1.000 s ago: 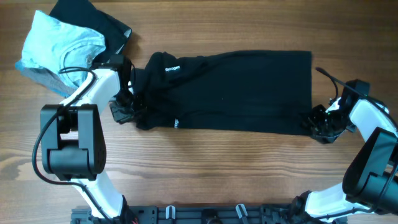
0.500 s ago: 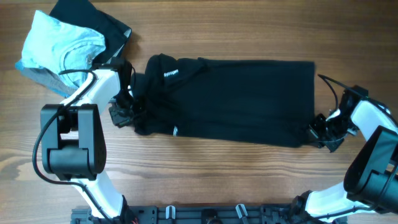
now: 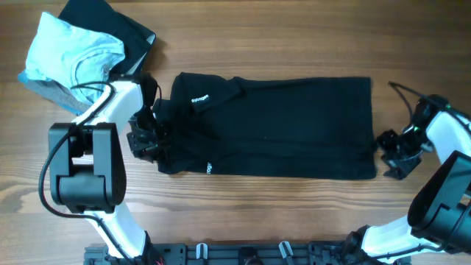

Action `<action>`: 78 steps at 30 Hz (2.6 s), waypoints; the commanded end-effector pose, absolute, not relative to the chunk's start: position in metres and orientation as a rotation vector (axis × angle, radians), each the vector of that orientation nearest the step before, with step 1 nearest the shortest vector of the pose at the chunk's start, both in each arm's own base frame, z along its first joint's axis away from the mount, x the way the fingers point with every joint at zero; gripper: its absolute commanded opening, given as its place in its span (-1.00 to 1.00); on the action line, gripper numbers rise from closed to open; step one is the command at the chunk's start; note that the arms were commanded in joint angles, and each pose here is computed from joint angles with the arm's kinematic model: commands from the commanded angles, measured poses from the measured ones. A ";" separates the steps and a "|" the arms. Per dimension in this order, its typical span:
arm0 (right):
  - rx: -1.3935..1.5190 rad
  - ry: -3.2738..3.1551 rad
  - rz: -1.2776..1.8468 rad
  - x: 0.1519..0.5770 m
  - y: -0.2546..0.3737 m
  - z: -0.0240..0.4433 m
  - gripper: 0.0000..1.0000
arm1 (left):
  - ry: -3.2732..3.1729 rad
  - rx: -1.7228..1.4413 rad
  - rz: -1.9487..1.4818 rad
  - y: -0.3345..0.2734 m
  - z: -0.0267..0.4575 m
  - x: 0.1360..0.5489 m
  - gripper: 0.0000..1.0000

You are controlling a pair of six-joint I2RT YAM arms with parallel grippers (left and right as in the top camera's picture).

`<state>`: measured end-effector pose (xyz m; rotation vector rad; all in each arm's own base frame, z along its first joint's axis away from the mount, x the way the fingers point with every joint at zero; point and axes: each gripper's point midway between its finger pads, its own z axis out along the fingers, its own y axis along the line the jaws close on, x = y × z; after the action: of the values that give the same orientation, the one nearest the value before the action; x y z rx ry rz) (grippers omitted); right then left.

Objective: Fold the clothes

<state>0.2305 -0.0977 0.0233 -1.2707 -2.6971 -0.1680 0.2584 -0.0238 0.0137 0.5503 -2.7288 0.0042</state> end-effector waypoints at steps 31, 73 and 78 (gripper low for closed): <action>-0.846 -3.580 -0.557 0.440 -0.089 0.107 0.51 | -3.174 -0.045 0.468 -0.126 0.019 0.406 0.13; -0.936 -3.458 -0.506 0.466 -0.102 -0.018 0.20 | -3.302 0.016 0.678 -0.134 0.080 0.429 -0.92; -0.870 -3.459 -0.603 0.467 -0.092 -0.016 -0.60 | -3.302 0.016 0.678 -0.134 0.080 0.429 -0.92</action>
<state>0.4755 -0.1081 0.0068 -0.9335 -3.5268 -0.4954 0.4241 -0.1332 0.0647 0.0071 -3.2770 0.6342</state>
